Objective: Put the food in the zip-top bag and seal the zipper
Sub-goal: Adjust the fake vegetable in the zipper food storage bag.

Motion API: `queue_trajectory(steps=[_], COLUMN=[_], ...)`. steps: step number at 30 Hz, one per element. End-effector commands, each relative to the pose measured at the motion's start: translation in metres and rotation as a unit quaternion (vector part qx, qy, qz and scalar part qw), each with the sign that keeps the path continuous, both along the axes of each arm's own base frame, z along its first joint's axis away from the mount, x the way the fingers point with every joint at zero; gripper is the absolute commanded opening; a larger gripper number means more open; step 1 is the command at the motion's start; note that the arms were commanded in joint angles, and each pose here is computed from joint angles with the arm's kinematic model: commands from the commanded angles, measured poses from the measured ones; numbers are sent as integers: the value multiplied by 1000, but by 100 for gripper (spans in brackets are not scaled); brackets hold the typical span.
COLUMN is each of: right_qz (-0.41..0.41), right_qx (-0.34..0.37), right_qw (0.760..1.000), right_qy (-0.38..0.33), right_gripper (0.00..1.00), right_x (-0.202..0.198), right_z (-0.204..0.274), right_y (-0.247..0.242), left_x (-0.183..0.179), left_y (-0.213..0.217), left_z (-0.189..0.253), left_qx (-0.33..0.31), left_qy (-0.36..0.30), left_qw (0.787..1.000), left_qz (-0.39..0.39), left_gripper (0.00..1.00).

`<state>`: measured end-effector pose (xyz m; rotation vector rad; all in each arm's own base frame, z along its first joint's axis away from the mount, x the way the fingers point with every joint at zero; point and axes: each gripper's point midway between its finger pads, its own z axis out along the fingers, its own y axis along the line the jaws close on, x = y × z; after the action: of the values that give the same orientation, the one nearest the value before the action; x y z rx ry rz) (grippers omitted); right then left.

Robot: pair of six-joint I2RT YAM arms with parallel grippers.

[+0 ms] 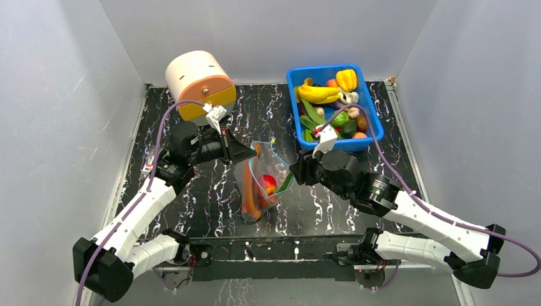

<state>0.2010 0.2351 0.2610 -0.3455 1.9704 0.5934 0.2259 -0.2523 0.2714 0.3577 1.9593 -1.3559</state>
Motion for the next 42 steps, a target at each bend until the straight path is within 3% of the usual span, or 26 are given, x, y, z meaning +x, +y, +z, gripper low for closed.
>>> queue_trajectory(steps=[1, 5, 10, 11, 22, 32, 42], right_qz=[-5, -4, 14, 19, 73, 117, 105], right_qx=[27, 24, 50, 59, 110, 141, 171], right_qw=[1000, 1000, 999, 998, 989, 980, 973], right_qy=[-10, -5, -15, -21, -72, -78, -118], right_gripper=[38, 34, 2, 0, 0, 0, 0], right_x=[1, 2, -1, -2, -22, -28, -22], right_z=[9, 4, 21, 29, 111, 134, 177], right_y=[1, 4, 11, 11, 7, 28, 26], left_x=[-2, -1, -2, -2, -7, -9, -10], left_y=[-3, -2, -1, -1, 0, -4, -4], left_z=[24, 24, 22, 21, 14, 29, 33], left_qx=[-18, -18, -11, -8, 26, 18, 17], left_qy=[-34, -33, -36, -37, -71, -84, -83], left_qw=[999, 999, 999, 999, 996, 995, 994], left_qz=[-7, -5, -6, -6, -39, -60, -63], left_gripper=[0, 0, 0, 0, 0, 0, 0])
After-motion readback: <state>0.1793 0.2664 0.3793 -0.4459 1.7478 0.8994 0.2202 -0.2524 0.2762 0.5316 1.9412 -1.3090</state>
